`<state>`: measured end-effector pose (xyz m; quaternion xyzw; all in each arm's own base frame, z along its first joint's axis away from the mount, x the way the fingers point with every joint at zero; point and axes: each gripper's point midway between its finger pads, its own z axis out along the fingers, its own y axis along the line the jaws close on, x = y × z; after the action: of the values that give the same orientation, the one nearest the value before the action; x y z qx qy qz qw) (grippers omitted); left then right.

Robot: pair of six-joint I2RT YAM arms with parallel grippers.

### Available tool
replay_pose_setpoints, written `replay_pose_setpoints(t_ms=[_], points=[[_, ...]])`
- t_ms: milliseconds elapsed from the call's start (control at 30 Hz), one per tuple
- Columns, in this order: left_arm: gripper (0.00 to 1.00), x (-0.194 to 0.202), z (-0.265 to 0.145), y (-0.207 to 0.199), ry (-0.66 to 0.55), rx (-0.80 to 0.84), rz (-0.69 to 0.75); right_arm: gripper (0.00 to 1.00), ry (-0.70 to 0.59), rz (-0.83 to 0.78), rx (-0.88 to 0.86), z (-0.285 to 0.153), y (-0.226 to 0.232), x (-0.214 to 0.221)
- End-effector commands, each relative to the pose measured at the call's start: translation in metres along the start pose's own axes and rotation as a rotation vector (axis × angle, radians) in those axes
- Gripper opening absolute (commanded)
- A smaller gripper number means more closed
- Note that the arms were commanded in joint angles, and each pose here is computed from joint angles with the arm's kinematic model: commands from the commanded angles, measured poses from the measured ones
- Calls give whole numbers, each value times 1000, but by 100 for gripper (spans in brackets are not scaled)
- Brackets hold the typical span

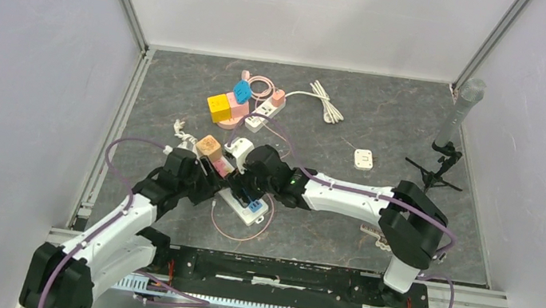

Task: Pull the plug off the socket

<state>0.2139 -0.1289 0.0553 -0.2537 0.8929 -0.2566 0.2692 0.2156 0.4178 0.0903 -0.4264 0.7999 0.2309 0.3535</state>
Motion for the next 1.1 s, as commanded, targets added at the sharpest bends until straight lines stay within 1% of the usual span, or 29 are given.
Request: replay_pose_setpoints(t_ms=[0, 33, 100, 167, 233, 333, 367, 433, 467, 500, 567, 633, 667, 700, 767, 833, 900, 967, 1067], points=[[71, -16, -13, -4, -82, 7, 18, 74, -10, -3, -29, 3, 7, 0], [74, -21, -18, -8, -100, 14, 26, 74, -15, -3, -30, 3, 7, -1], [75, -30, -27, -13, -133, 14, 43, 74, -21, -4, -32, 4, 7, -4], [76, -32, -33, -15, -141, 15, 55, 75, -15, -4, -33, 7, 7, -2], [73, -37, -36, -10, -173, -13, 55, 75, -14, -4, -36, 8, 8, -2], [65, -35, -36, 6, -186, -73, 34, 71, -11, -1, -29, 10, 7, 0], [63, -33, -35, 12, -189, -92, 25, 69, -12, 0, -29, 11, 7, 0], [62, -29, -31, 18, -179, -104, 12, 61, -16, 6, -29, 11, 7, -1], [61, -26, -28, 19, -167, -98, 6, 53, -19, 8, -30, 11, 7, -2], [61, -23, -25, 19, -156, -91, 4, 48, -21, 10, -30, 12, 8, -2], [61, -18, -18, 16, -133, -62, -4, 44, -19, 20, -32, 12, 9, -2], [61, -15, -11, 11, -118, -27, -9, 44, -15, 35, -4, 12, 5, -1], [62, -11, -7, 5, -96, 10, -10, 45, -5, 46, 3, 12, 4, 1], [64, -8, -3, 1, -77, 33, -13, 49, 1, 55, 10, 12, 4, 1], [65, -3, 3, -5, -38, 66, -19, 60, 12, 71, 22, 12, 2, 4], [65, 0, 7, -5, -14, 62, -20, 66, 14, 78, 27, 12, 1, 5], [64, 1, 10, -2, -5, 42, -20, 68, 16, 74, 27, 14, 1, 6], [62, 3, 12, 0, -1, 40, -20, 69, 14, 70, 14, 16, 3, 6], [62, 4, 13, 3, -2, 34, -20, 70, 12, 68, -3, 17, 7, 3]])
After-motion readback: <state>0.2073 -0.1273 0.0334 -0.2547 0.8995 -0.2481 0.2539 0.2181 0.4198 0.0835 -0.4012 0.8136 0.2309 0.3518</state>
